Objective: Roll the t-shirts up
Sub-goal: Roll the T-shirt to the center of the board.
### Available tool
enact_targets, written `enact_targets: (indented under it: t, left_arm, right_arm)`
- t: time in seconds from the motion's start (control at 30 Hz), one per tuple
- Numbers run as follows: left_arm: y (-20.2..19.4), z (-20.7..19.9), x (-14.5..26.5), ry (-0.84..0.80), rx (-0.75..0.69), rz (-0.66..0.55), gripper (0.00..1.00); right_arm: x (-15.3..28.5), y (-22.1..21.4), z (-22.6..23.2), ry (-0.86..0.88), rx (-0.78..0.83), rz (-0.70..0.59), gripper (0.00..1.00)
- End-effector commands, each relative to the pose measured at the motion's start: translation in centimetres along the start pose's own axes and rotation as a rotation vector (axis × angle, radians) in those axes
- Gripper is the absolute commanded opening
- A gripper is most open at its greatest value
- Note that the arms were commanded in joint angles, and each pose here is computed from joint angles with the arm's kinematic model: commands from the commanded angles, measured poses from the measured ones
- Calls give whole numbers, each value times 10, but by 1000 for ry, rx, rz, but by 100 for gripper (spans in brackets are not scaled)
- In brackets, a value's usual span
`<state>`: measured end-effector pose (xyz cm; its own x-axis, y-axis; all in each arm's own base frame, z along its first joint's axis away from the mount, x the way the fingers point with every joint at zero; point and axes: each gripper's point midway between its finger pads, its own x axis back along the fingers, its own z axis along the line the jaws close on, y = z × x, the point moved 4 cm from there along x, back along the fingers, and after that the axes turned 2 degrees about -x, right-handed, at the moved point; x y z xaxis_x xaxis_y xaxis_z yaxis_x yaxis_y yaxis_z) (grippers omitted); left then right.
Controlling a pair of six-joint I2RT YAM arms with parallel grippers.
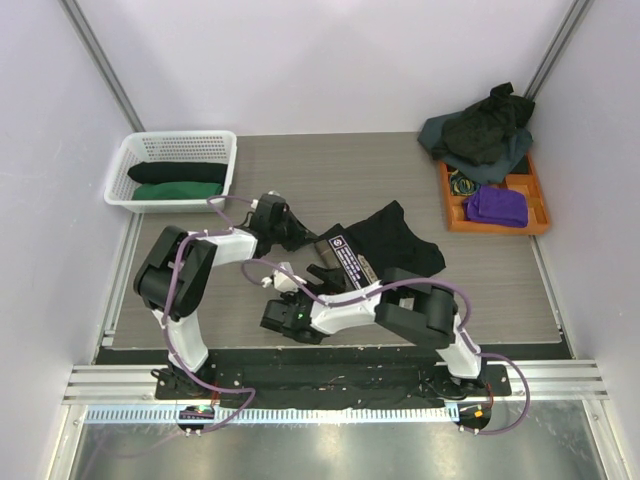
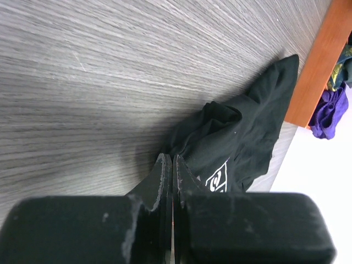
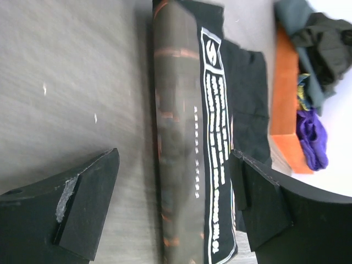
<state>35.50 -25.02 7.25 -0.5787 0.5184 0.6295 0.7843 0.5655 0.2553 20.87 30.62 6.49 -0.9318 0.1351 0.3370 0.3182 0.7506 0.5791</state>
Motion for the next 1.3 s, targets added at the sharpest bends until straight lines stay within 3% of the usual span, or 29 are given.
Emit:
enact_targets:
  t: [0.0, 0.97, 1.27]
  left_arm:
    - [8, -29, 18, -86, -16, -5, 0]
    - [17, -27, 30, -115, -22, 94, 0]
    - [23, -25, 28, -112, -34, 113, 0]
  right_arm:
    - [-13, 12, 0, -120, -57, 2, 92]
    - [-49, -38, -3, -178, 33, 141, 86]
    - [-53, -48, 4, -183, 76, 171, 72]
